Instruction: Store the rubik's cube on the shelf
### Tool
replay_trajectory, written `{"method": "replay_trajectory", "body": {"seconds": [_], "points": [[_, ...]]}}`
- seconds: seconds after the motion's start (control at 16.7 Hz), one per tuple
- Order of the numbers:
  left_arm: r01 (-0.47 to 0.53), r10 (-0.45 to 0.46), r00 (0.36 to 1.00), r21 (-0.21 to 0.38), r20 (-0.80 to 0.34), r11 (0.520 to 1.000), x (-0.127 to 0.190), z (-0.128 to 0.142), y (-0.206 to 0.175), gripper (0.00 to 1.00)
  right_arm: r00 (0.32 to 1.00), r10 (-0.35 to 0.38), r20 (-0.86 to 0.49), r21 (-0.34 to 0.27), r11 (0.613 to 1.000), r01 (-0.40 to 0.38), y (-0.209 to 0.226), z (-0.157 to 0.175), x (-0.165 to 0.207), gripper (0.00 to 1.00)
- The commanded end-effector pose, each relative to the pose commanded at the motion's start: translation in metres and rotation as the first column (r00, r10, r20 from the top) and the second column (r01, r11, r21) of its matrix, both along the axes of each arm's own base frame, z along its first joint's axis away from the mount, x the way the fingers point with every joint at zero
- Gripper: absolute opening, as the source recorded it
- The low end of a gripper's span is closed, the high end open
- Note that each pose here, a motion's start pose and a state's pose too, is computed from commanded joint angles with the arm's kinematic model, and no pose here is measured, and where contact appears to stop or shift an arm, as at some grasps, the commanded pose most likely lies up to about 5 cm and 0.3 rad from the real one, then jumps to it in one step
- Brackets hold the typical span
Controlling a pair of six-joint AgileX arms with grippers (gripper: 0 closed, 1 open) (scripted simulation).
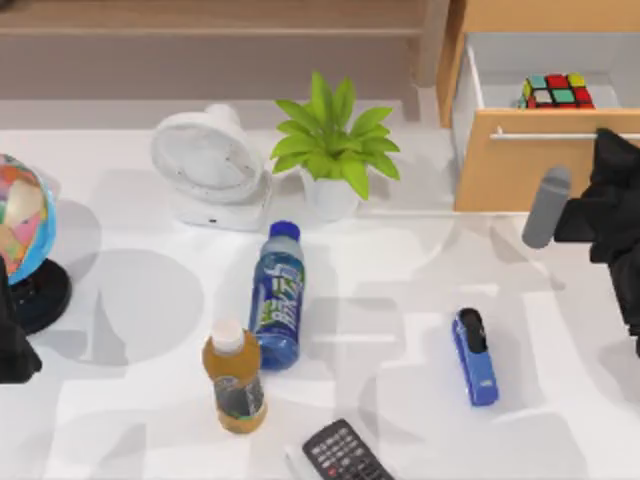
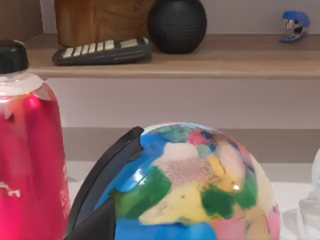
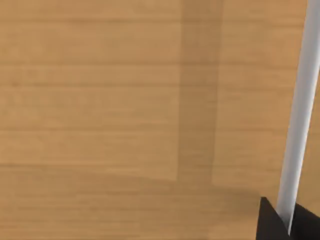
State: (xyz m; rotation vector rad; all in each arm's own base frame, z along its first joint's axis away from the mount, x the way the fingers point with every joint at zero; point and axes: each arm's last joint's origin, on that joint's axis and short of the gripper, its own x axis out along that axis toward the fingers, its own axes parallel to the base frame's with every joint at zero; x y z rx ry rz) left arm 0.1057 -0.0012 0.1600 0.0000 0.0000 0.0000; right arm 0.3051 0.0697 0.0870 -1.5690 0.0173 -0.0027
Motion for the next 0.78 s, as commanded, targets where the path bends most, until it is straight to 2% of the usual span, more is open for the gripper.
{"method": "replay_trajectory", "body": {"seconds": [0.3,0.78], "points": [[0.0,0.0,1.0,0.0,0.0,1.0,0.0,0.0,0.0,1.0,1.0,-0.004,0.004,0.0,1.0,0.004,-0.001,0.0,-0.003,0.0],[0.0,0.0,1.0,0.0,0.0,1.0,0.0,0.0,0.0,1.0,1.0,-0.004,-0.001,-0.001,1.0,0.004,-0.001,0.0,-0.061,0.0]]}}
